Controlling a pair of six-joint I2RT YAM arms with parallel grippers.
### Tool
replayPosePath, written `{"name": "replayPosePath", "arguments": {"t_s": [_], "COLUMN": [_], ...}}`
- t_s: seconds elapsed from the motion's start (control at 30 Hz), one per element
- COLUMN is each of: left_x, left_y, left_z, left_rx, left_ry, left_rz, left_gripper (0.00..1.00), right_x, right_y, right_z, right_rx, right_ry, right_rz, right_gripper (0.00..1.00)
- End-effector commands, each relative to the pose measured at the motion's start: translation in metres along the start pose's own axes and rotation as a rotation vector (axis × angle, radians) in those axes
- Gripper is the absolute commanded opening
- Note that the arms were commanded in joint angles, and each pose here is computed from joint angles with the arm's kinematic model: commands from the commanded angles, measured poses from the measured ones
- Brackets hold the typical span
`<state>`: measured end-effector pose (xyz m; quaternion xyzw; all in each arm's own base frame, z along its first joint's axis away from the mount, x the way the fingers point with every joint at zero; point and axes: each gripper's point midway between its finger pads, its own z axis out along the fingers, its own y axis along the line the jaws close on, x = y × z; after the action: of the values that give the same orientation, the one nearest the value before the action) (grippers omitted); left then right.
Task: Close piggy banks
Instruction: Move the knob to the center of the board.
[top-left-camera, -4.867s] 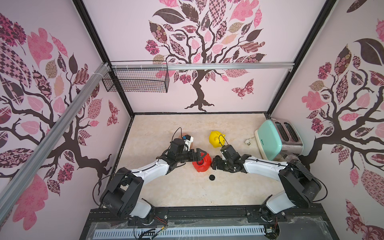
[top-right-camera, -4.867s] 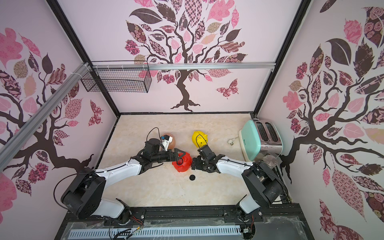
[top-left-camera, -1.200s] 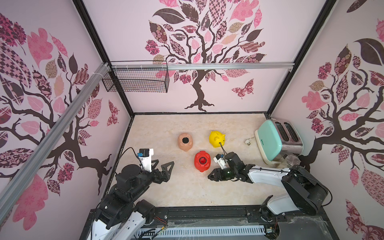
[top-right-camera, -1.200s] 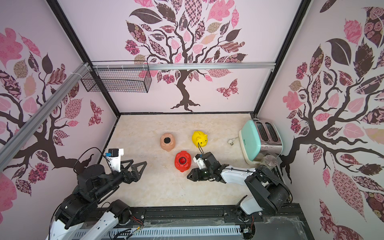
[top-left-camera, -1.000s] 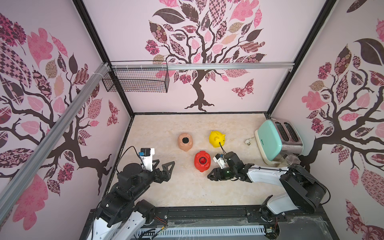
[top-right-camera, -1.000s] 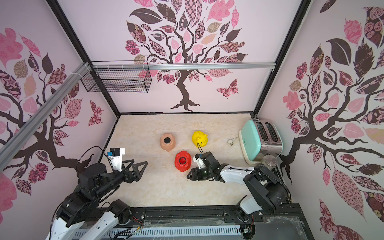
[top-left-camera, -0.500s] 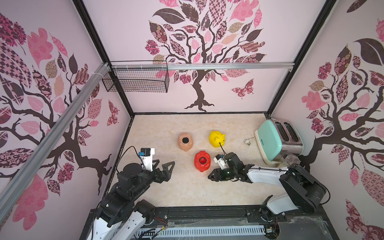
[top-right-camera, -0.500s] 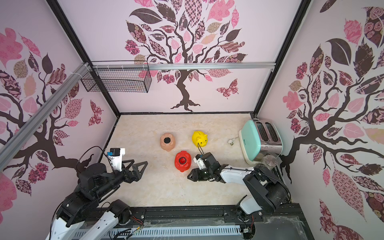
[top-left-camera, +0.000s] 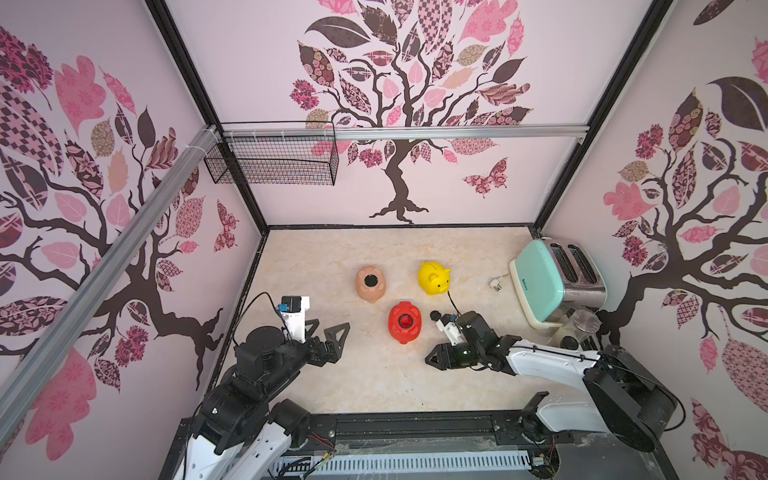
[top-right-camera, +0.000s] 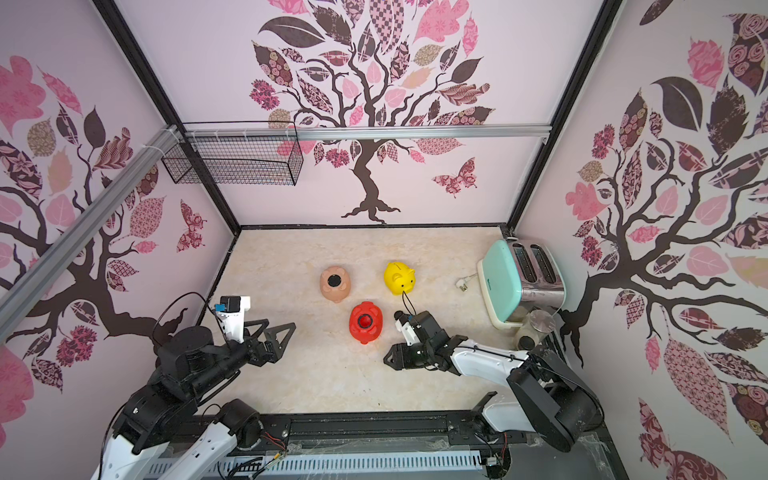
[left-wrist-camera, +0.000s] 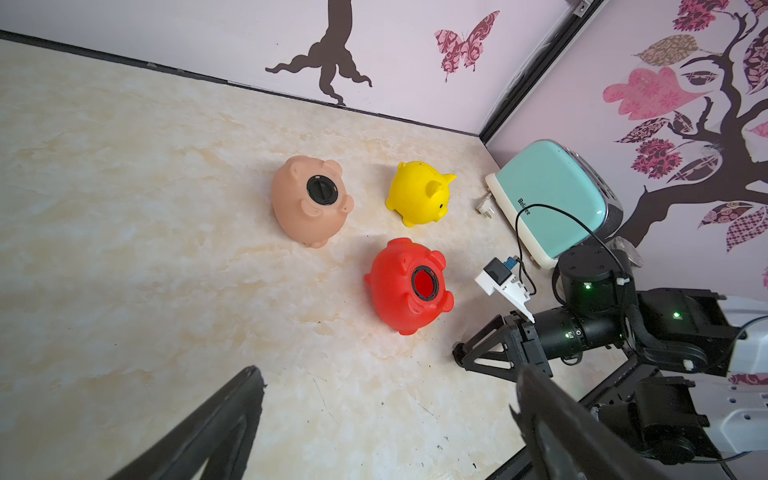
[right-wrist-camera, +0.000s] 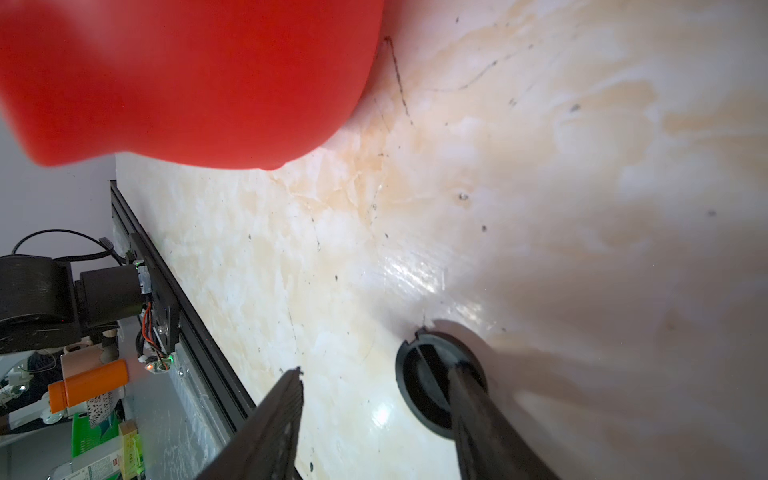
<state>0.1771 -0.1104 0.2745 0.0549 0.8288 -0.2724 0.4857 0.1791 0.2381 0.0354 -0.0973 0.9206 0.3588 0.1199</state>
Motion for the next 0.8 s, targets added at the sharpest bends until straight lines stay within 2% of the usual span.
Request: {"name": "replayPosePath", "arguments": {"t_s": [0.0,0.2,0.53,0.77], "left_x": [0.000,0.003,0.002,0.002], "left_y": [0.000,-0.002,-0.002,-0.003], "left_z": [0.002,0.005,0.004,0.004], "left_rx": [0.005,0.016,0.016,0.020], "left_ry": [0.001,0.015,0.010,0.010], "left_rz": [0.011,0.011,0.008,0.009], "left_gripper": [0.97,0.97,0.97,0.97], "right_x": [0.021,0.015,0.001,-0.007], "right_y": [-0.019,-0.031,-0.029,-0.026], "right_z": [-0.006,-0.023,-0.033,-0.040], "right_rx": [0.085,0.205,0.263,0.291], "right_ry": [0.044,0.013,-0.011,-0.019], "right_rz": [0.050,0.045,0.028,0.008], "right_gripper": [0.57,0.57,0.56,0.45]}}
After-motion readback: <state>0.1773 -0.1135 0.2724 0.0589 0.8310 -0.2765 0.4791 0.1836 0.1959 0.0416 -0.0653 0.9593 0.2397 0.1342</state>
